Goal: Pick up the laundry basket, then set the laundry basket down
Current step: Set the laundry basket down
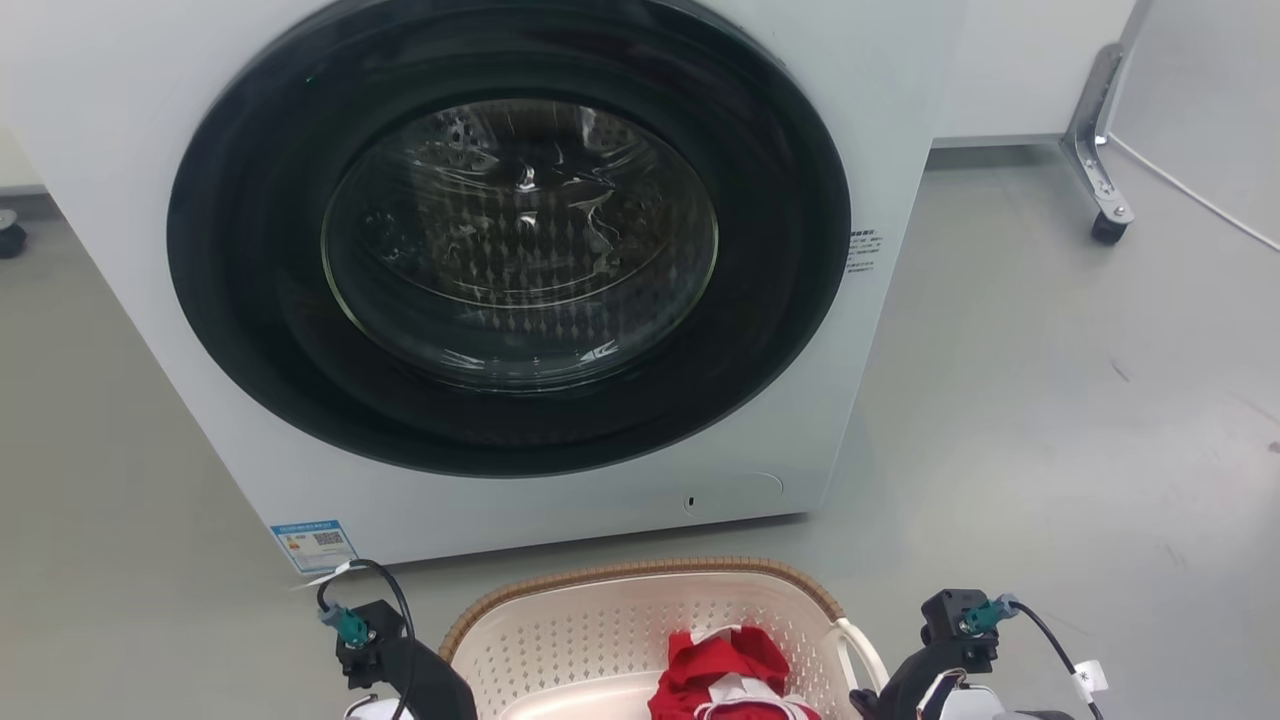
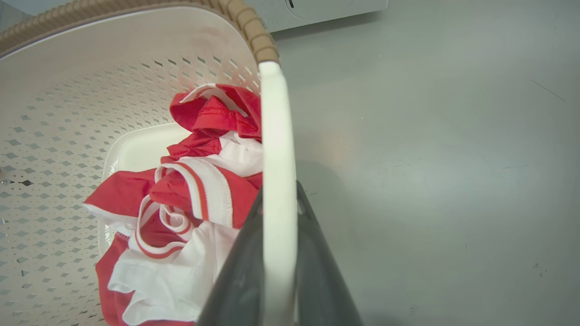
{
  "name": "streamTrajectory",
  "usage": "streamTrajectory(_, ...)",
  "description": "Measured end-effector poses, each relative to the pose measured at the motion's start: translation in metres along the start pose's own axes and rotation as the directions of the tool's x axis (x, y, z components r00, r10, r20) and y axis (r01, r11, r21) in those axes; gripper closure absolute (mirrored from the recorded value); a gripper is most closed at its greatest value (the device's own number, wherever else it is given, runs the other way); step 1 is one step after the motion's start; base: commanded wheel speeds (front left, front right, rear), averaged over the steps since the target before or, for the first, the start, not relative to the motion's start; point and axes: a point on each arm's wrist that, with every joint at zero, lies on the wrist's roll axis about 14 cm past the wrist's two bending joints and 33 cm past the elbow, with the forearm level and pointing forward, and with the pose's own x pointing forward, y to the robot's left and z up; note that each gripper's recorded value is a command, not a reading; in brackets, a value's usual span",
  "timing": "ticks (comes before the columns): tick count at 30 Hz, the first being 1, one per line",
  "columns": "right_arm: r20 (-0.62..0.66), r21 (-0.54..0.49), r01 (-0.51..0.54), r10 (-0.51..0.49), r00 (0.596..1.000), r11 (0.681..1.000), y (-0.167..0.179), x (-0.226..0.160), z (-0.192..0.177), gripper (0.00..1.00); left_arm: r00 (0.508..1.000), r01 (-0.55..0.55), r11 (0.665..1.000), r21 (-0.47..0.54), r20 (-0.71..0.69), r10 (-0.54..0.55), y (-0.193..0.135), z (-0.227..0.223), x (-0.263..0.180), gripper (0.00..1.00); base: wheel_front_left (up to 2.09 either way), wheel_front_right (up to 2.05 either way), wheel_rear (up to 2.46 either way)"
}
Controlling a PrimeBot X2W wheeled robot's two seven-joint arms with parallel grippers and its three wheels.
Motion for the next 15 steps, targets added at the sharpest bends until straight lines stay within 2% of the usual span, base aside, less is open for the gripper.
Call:
streamTrajectory(9, 0.0, 0.008, 0.007, -0.007, 1.0, 1.0, -0.007, 0.011, -0.001, 1.0, 1.0, -0.012, 1.0, -0.004, -0.002, 0.012, 0.003, 0.0, 0.013, 1.0, 0.0, 0.0, 0.0)
streamTrajectory(15, 0.02, 0.0, 0.012, -0.012, 1.0, 1.0, -0.014, 0.024, 0.014, 1.0, 1.0, -0.017, 1.0, -0.002, 0.018, 0.017, 0.002, 0.011, 0.026, 1.0, 0.0, 0.0, 0.0)
